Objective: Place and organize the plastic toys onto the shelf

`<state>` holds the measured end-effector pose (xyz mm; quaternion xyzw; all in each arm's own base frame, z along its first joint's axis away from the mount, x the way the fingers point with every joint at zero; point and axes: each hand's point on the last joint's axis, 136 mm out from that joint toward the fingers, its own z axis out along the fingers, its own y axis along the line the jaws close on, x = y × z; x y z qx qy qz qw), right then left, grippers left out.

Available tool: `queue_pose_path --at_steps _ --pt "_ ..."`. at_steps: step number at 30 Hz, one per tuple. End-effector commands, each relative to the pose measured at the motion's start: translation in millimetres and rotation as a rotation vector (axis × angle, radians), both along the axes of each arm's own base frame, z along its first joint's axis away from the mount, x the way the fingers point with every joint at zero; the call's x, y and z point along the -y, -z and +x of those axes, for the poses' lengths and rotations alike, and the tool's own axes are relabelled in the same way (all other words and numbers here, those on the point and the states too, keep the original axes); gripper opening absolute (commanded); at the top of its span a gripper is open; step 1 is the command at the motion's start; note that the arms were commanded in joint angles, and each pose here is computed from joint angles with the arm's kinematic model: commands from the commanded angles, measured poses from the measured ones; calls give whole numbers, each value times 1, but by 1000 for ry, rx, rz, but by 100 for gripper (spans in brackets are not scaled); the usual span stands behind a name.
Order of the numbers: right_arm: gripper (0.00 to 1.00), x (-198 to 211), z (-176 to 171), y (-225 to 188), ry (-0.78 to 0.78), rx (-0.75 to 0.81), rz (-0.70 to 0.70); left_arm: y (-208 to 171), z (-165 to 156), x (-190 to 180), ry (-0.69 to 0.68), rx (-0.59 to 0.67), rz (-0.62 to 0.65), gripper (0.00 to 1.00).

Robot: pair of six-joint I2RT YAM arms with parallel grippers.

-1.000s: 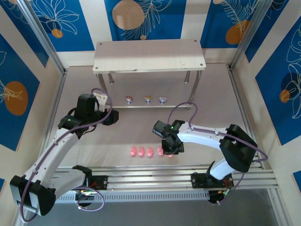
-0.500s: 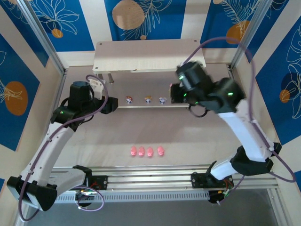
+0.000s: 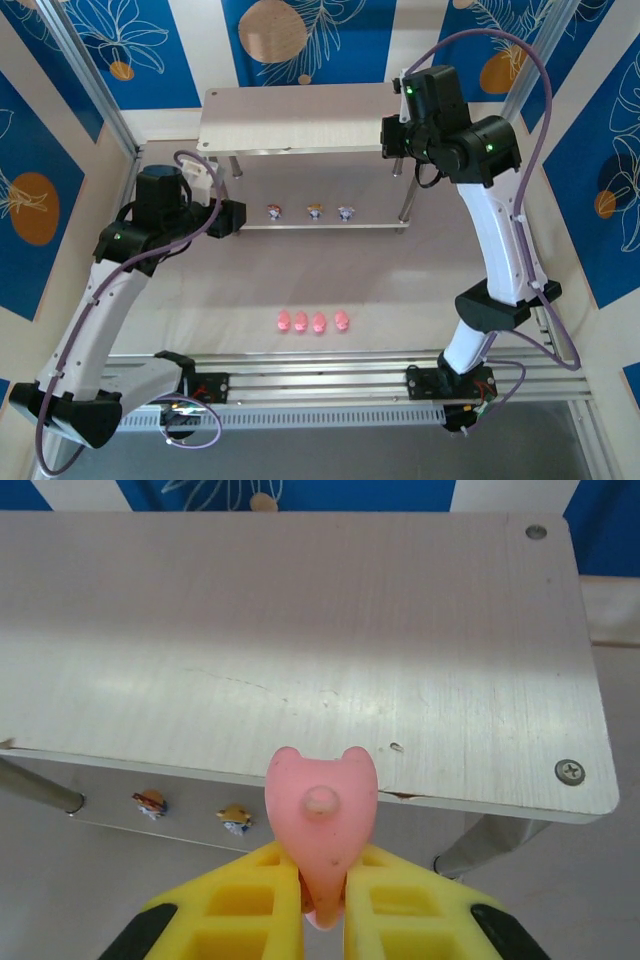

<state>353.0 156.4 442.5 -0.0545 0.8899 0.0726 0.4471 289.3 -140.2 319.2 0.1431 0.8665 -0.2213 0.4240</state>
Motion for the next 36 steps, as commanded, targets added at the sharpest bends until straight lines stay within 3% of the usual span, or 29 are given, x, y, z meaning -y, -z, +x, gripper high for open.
queue_pose_path --at_steps 1,27,32,36 --pt "14 -4 10 -5 -42 25 48 -1 -1 -6 -11 -6 9 57" --pt "13 -18 60 56 -52 -128 77 15 10 -4 -4 -63 -40 56" --pt "17 -21 64 70 -53 -175 74 19 10 -6 -7 -72 -43 56" --pt "28 -21 70 74 -46 -176 73 20 11 -7 -11 -74 -49 56"
